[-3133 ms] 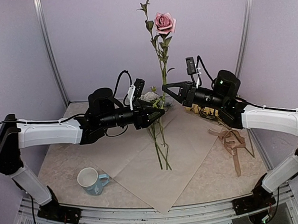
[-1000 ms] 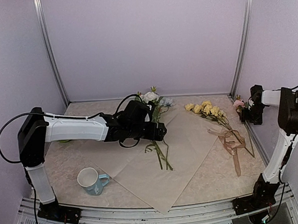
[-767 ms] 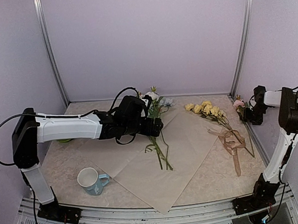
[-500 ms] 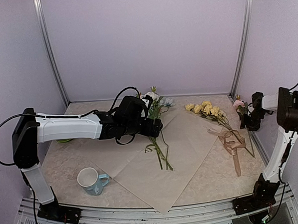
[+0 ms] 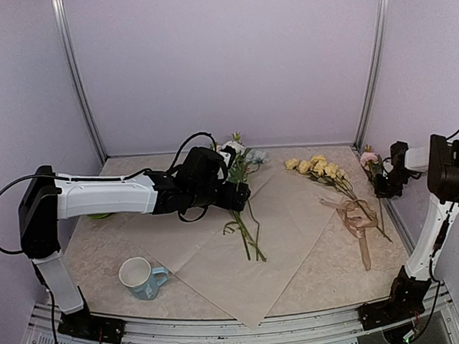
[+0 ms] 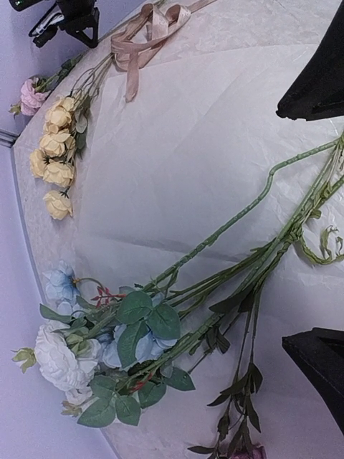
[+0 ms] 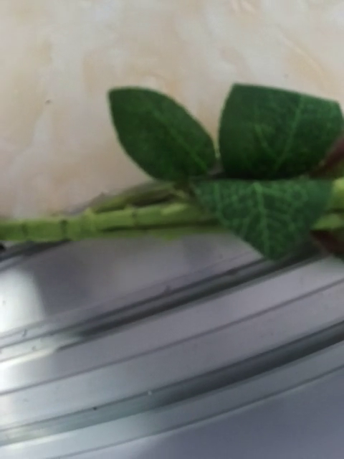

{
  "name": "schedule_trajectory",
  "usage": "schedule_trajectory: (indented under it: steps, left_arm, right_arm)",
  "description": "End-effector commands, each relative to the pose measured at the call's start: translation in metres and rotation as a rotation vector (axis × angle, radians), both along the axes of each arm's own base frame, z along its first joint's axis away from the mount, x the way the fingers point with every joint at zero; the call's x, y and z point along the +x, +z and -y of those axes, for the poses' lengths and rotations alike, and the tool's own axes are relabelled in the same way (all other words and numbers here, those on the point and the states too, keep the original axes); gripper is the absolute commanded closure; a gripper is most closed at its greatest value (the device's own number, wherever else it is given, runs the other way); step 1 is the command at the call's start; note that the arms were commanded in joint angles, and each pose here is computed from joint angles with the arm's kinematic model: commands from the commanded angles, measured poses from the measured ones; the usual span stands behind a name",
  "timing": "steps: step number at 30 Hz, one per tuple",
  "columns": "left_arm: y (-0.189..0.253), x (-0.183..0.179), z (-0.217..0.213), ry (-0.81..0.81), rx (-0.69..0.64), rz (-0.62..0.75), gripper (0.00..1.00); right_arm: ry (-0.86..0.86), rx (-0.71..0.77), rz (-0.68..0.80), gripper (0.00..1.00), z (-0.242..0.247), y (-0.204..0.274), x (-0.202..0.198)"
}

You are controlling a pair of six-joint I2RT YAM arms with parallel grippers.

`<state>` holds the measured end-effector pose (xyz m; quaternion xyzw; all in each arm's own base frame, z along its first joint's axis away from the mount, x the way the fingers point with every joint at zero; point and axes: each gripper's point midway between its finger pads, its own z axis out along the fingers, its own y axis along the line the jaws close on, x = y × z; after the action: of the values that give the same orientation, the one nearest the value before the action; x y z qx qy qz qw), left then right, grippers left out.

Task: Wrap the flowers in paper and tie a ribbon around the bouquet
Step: Pick up the fake flower from the corner of the board.

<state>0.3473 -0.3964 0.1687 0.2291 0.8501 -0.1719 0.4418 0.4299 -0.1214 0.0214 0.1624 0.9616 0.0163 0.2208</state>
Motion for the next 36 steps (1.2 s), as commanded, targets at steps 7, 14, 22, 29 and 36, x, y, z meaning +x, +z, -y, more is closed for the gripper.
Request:
schedule_trajectory:
  steps: [7, 14, 22, 29, 36]
  left_arm:
    - [0.019, 0.001, 0.001, -0.008, -0.009, 0.052, 0.01]
    - [0.023, 0.005, -0.006, 0.011, 0.000, 0.073, 0.01]
    - [0.026, 0.006, -0.010, 0.020, -0.009, 0.075, 0.01]
    - [0.032, 0.014, -0.023, 0.053, -0.043, 0.076, 0.01]
    - [0.032, 0.024, -0.047, 0.130, -0.099, 0.051, 0.01]
  right_arm:
    - [0.066, -0.274, 0.090, 1.00, -0.027, 0.074, 0.008]
    - [-0.027, -0.537, 0.475, 1.00, -0.045, 0.231, 0.005]
    - [0.013, -0.644, 0.928, 1.00, -0.096, 0.350, -0.044]
    - [1.006, 0.587, 0.967, 1.00, -0.334, 0.359, -0.096]
    - [0.850, 0.782, 0.661, 1.00, -0.467, 0.275, -0.083]
